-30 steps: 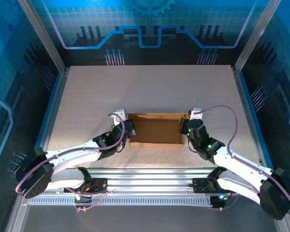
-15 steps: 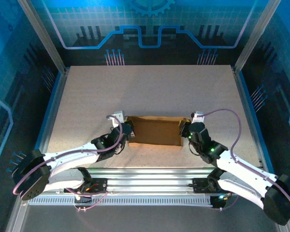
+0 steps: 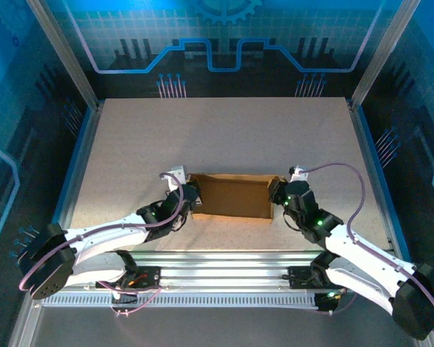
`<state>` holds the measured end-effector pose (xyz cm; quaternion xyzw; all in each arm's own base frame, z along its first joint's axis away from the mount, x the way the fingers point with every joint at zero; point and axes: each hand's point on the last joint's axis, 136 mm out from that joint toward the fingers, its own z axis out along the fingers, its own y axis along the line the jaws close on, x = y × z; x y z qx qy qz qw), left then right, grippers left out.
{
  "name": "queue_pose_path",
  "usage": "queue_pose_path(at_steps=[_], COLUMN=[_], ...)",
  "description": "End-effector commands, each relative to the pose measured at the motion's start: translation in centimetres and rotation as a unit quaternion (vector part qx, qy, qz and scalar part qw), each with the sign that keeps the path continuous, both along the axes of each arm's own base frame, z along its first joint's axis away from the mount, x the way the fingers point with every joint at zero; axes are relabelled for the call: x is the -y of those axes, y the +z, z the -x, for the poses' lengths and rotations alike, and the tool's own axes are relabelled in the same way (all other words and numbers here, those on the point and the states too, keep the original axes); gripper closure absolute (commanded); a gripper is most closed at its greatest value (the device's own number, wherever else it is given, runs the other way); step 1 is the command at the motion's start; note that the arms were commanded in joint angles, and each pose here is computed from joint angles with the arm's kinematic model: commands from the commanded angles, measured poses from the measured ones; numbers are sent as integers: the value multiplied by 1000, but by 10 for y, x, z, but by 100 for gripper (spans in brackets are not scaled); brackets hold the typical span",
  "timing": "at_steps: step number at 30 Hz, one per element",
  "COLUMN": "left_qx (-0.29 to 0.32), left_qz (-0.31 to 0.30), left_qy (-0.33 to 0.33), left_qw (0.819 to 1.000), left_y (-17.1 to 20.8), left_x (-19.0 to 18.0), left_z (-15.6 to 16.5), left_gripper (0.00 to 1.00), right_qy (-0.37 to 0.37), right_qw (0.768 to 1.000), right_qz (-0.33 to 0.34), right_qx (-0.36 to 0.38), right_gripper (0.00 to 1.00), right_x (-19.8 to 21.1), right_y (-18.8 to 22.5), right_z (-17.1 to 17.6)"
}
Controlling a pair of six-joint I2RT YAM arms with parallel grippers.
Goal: Fold the paper box
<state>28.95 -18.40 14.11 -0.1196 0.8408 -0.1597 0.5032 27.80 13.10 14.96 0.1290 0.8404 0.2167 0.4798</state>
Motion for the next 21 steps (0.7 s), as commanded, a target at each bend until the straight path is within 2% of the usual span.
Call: queue_pose_path(at_steps=[1,14,21], left_qx=[-44,-45,-45], left_qz=[-43,-45,-41], left_qy=[-3,-4,-5], left_qw=[998,998,998], left_y=[-27,-27,-26], left_x=[-10,-8,-7], left_z=[13,13,13], left_gripper=[87,86,87], right_qy=[4,-3,-14], right_qw=[999,995,995], right_qz=[-27,-81,-76], right_qx=[-28,-53,-67], right_gripper=[82,82,81], right_x=[-2,2,5], right_y=[-2,6,6], right_z=[4,-1,-3])
